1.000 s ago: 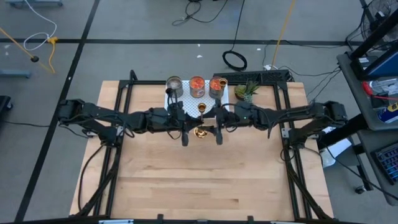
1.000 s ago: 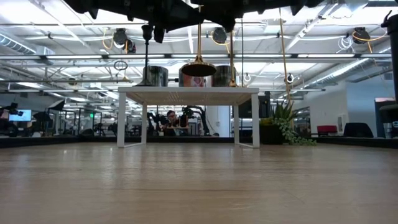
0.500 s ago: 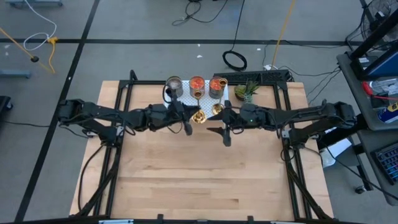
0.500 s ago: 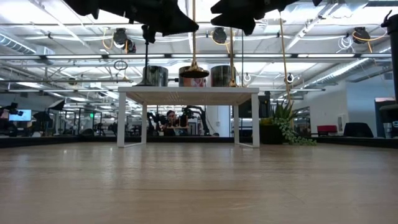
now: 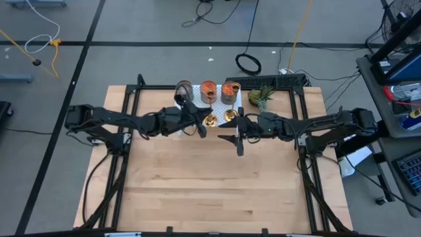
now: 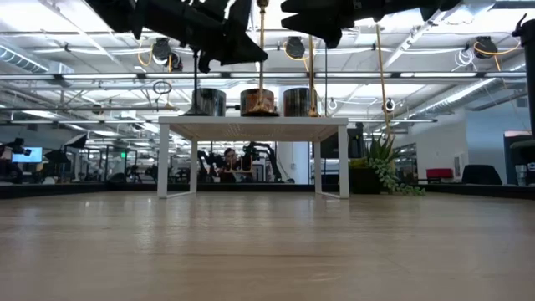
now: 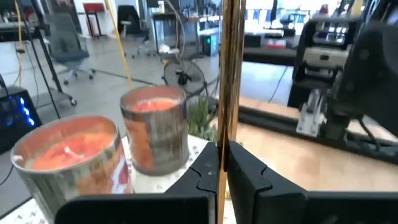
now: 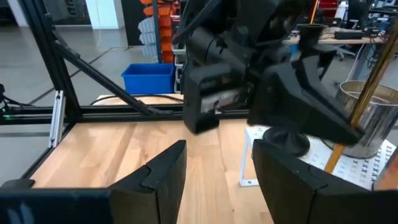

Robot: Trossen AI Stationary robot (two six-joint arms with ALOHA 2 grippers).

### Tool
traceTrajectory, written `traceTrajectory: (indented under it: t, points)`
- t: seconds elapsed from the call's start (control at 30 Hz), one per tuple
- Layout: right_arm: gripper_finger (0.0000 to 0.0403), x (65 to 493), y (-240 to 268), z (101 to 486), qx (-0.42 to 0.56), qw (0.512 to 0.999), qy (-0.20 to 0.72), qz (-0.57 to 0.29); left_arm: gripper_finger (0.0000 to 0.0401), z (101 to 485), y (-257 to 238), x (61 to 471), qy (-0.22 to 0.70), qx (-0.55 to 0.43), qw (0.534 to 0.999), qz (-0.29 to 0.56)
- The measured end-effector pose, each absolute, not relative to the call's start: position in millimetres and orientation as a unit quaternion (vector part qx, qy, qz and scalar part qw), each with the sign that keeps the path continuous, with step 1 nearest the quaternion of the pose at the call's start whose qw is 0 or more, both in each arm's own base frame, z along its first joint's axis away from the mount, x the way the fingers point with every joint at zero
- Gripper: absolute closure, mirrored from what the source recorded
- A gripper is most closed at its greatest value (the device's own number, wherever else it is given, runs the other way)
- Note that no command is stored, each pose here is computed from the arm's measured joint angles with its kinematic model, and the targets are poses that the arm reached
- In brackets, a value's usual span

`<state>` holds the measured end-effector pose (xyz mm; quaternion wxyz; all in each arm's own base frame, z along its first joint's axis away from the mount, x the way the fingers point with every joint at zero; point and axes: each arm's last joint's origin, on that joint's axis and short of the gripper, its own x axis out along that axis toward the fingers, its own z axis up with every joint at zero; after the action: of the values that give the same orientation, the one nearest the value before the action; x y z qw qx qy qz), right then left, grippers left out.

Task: Pick & Place candle stick holders
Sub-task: Put the gold candle holder on the shelf aligned with the other candle holders

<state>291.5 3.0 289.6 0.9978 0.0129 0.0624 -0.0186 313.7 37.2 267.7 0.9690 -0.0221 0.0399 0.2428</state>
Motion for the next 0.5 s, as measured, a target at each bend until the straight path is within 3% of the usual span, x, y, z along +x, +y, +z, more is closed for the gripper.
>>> traceTrajectory:
  t: [0.5]
  points:
    - [0.0222,291.5,2.9,289.6,0.013,0.998,0.061,-0.019,0.0387,256.9,47.3,323.3,0.028,-0.004,0.957,0.289]
